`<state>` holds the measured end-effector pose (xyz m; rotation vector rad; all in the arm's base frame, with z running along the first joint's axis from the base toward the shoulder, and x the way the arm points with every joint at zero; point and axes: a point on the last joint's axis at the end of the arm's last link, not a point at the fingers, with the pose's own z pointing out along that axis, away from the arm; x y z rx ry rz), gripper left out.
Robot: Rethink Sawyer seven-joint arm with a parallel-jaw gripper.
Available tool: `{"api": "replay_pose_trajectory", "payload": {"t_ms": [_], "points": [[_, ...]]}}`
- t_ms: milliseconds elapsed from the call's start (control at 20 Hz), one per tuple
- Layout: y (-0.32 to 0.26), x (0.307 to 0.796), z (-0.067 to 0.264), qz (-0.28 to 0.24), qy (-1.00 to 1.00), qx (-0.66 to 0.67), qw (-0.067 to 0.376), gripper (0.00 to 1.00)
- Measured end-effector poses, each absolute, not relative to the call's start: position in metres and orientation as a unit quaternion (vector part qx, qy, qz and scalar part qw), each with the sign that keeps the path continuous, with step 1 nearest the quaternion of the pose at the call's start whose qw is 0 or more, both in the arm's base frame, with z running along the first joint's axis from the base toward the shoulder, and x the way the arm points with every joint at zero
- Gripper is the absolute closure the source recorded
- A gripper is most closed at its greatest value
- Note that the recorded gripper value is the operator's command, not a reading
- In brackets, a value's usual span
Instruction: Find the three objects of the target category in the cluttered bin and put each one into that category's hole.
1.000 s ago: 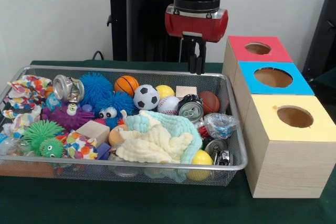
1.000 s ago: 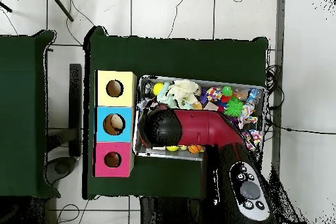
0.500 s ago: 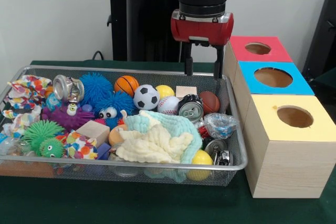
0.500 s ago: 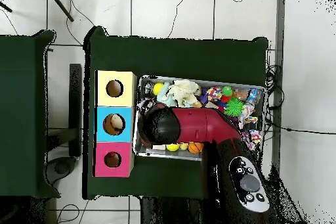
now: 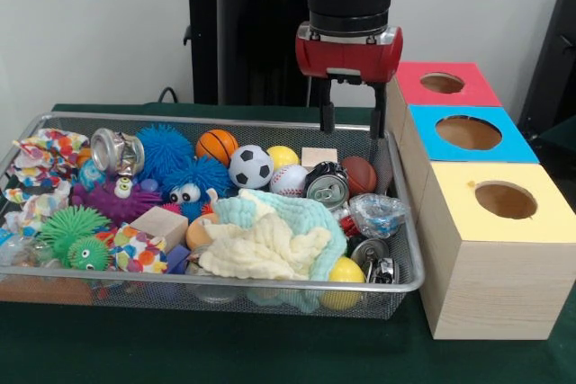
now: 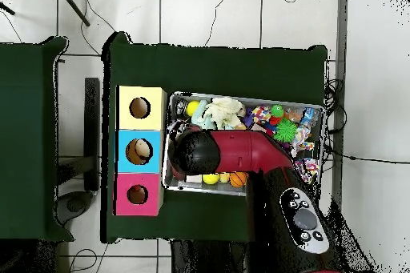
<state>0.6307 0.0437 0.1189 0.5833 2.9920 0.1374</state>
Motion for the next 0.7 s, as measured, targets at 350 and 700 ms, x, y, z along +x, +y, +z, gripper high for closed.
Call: {"api": "replay_pose_trajectory", "payload": {"t_ms": [350, 700], "points": [[0.044, 0.631, 0.113, 0.047, 0.979, 0.192, 0.041, 0.0], [0.035, 0.635, 0.109, 0.05, 0.978, 0.2, 0.041, 0.0]]}}
